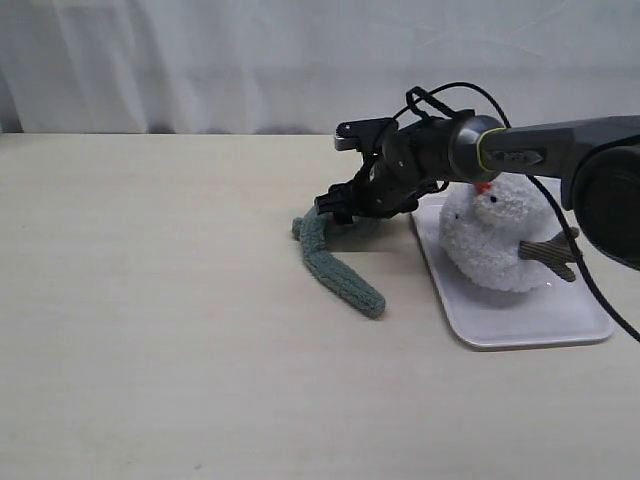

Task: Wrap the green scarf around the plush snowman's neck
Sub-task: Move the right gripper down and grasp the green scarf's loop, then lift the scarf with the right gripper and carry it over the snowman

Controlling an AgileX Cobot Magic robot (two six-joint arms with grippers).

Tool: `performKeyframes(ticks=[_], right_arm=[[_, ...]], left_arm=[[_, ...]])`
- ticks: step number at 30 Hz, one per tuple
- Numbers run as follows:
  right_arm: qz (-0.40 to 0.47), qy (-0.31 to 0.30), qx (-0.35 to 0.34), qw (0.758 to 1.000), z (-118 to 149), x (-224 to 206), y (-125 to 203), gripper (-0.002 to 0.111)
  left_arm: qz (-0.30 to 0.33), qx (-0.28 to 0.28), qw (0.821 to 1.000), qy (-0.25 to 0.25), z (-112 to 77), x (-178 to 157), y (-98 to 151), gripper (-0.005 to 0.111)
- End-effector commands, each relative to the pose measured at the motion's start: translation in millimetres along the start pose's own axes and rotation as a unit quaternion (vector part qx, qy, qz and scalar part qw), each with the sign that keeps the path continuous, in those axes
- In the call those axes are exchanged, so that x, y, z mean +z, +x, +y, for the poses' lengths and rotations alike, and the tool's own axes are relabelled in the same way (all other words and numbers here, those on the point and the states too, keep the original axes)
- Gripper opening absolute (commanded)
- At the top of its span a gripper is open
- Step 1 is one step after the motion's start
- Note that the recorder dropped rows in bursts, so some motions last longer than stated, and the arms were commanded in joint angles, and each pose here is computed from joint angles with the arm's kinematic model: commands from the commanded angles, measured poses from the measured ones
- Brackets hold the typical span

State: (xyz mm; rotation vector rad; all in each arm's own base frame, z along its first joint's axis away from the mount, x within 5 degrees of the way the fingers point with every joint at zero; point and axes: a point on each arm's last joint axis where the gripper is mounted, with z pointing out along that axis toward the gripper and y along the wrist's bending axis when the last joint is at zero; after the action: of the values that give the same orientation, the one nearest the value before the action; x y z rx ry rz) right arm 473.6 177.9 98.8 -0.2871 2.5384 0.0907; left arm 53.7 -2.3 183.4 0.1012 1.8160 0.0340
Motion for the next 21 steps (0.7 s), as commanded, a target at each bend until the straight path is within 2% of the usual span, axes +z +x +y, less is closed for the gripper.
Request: performKeyframes(ticks=[1,3,5,6,7,8,10,12,14,18,21], right_arm=[[0.005,0.006,0.009,1.000,-5,5,-2,0.070],[0.008,0.007,0.009,1.000,-5,7,-1,0.067],[0.012,0.007,0.009,1.000,-5,10,2,0.055],[0.017,0.007,0.012,1.000,-5,10,3,0.041],[0.020,0.008,0.012,1.000,-5,10,3,0.032],[0.032,0.012,0.011,0.999,-6,9,5,0.016],[0.049,0.018,0.008,0.999,-7,5,5,0.004],[0.051,0.020,0.003,0.998,-6,-7,-1,0.004],[0.042,0.015,-0.030,0.999,7,-30,-11,0.004],[0.008,0.034,-0.122,0.992,43,-95,-31,0.004],[-0.007,0.046,-0.147,0.988,55,-136,-39,0.004]], left_arm=[[-0.007,-0.003,1.000,0.002,-0.3,0,-1,0.000],[-0.007,-0.003,1.000,0.002,-0.3,0,-1,0.000],[-0.007,-0.003,1.000,0.002,-0.3,0,-1,0.000],[-0.007,-0.003,1.000,0.002,-0.3,0,-1,0.000],[-0.007,-0.003,1.000,0.002,-0.3,0,-1,0.000],[-0.007,-0.003,1.000,0.002,-0.3,0,-1,0.000],[-0.007,-0.003,1.000,0.002,-0.3,0,-1,0.000],[-0.007,-0.003,1.000,0.002,-0.3,0,-1,0.000],[-0.007,-0.003,1.000,0.002,-0.3,0,-1,0.000],[-0.007,-0.003,1.000,0.002,-0.3,0,-1,0.000],[-0.007,-0.003,1.000,0.002,-0.3,0,-1,0.000]])
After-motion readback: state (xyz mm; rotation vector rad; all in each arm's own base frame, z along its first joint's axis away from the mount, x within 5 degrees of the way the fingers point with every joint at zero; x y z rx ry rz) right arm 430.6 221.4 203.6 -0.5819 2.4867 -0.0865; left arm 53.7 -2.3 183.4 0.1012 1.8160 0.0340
